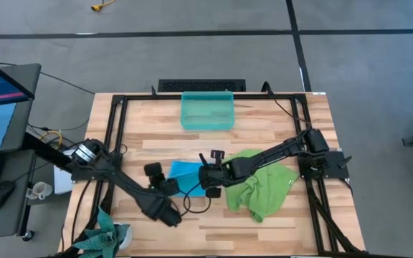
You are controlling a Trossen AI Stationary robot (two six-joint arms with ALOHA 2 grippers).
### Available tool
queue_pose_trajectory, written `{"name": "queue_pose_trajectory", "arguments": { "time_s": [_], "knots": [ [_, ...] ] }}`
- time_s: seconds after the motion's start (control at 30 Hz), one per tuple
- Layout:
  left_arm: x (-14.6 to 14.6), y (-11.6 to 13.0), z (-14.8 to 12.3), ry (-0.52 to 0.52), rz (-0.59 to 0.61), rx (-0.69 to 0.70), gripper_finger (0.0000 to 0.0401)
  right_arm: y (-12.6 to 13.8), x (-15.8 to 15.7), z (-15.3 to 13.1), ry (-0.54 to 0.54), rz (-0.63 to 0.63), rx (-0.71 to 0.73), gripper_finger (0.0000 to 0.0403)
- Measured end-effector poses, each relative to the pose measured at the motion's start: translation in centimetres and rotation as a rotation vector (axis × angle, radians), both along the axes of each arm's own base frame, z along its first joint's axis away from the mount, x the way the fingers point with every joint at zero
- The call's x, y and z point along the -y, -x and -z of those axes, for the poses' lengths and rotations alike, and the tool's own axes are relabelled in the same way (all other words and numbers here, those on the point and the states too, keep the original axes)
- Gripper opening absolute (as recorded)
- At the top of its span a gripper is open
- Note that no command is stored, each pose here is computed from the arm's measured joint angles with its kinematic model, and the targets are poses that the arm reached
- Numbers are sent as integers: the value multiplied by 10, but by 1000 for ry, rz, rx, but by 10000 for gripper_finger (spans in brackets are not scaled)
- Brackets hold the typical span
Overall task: Roll microfiber towels into tight, uniform cylinder then place into a basket
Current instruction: Roll the blue microfiber cloth
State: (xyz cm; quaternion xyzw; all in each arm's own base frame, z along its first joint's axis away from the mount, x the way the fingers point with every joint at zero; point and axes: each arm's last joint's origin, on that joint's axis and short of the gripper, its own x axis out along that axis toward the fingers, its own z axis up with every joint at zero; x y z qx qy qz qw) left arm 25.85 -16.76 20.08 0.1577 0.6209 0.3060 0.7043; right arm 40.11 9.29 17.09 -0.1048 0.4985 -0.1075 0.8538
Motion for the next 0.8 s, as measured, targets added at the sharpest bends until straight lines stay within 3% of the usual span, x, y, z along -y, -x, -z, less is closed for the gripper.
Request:
{"name": "queue_pose_trajectory", "arguments": {
  "time_s": [0.17, 0.33, 0.6, 0.8],
  "knots": [
    [19, 6, -16, -52, 63, 98, 103, 0, 2, 1, 2, 4, -9, 14],
    [24, 4, -13, -24, 79, 147, 103, 0, 1, 1, -18, -7, -4, 5],
    [27, -10, 14, -36, 233, 295, 103, -2, 6, 1, -16, 2, -5, 25],
    [4, -13, 36, -89, 185, 302, 103, -1, 3, 1, -15, 0, -2, 45]
  ]
}}
